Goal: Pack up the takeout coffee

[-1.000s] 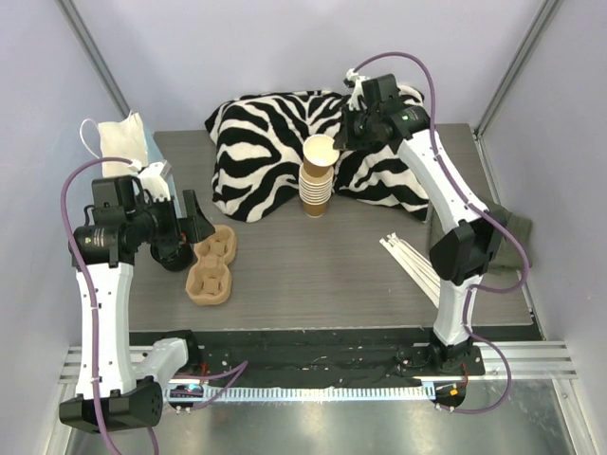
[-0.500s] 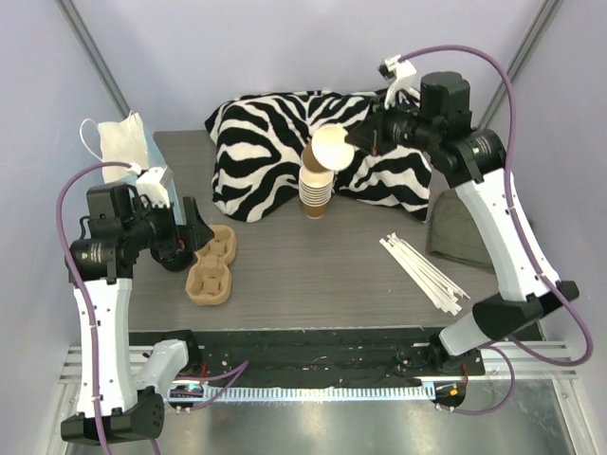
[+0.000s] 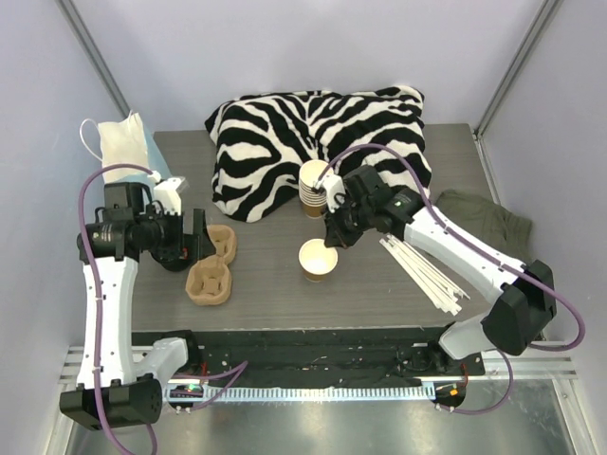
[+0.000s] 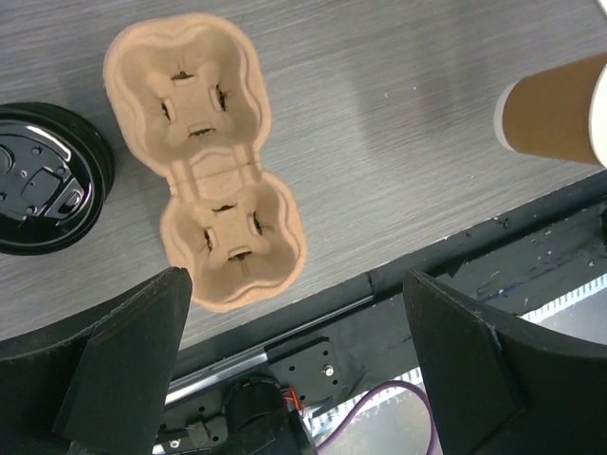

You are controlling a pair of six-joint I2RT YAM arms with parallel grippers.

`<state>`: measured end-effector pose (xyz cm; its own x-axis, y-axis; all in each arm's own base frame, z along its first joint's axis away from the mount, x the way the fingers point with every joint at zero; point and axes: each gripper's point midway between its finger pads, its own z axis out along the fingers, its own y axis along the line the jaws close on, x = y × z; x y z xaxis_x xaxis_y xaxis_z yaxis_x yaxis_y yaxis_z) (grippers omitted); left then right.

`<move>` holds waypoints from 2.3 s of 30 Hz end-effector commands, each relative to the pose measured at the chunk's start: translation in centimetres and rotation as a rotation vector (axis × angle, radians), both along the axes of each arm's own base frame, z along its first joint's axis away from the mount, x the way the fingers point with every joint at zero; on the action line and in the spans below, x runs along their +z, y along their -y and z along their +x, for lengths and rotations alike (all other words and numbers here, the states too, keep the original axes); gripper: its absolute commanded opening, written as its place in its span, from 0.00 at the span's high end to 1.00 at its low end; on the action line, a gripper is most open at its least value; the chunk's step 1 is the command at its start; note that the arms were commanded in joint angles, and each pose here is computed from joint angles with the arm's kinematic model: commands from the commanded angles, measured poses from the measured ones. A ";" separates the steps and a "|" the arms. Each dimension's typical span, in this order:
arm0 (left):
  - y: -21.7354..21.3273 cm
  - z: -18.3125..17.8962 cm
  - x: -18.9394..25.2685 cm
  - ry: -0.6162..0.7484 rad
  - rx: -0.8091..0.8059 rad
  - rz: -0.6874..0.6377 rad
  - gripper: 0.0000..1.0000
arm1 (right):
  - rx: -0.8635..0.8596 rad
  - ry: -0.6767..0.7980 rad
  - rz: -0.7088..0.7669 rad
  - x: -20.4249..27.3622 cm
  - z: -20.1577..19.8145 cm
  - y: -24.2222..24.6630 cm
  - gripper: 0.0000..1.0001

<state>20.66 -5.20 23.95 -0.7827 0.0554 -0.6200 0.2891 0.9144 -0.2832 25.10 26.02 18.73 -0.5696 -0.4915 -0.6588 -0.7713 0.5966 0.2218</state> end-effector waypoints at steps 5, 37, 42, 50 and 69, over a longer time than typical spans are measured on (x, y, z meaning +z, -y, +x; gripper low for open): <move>-1.4 -0.8 -1.6 0.007 -0.040 0.112 0.01 | -0.078 0.117 -0.044 -1.9 3.4 -1.3 0.99; -4.4 -2.9 -5.1 -0.154 -0.229 0.326 0.00 | -0.116 0.047 -0.050 -6.2 2.6 -1.1 0.77; -3.9 -3.1 -5.7 -0.190 -0.235 0.289 0.00 | -0.111 0.036 -0.046 -5.9 2.4 -0.9 0.54; -5.8 -1.7 -4.5 -0.131 -0.179 0.391 0.00 | -0.139 0.128 0.056 0.5 4.6 -0.5 0.11; -7.9 3.8 -9.2 -0.132 -0.314 0.504 0.12 | -0.094 0.160 0.194 5.9 4.3 -0.4 0.00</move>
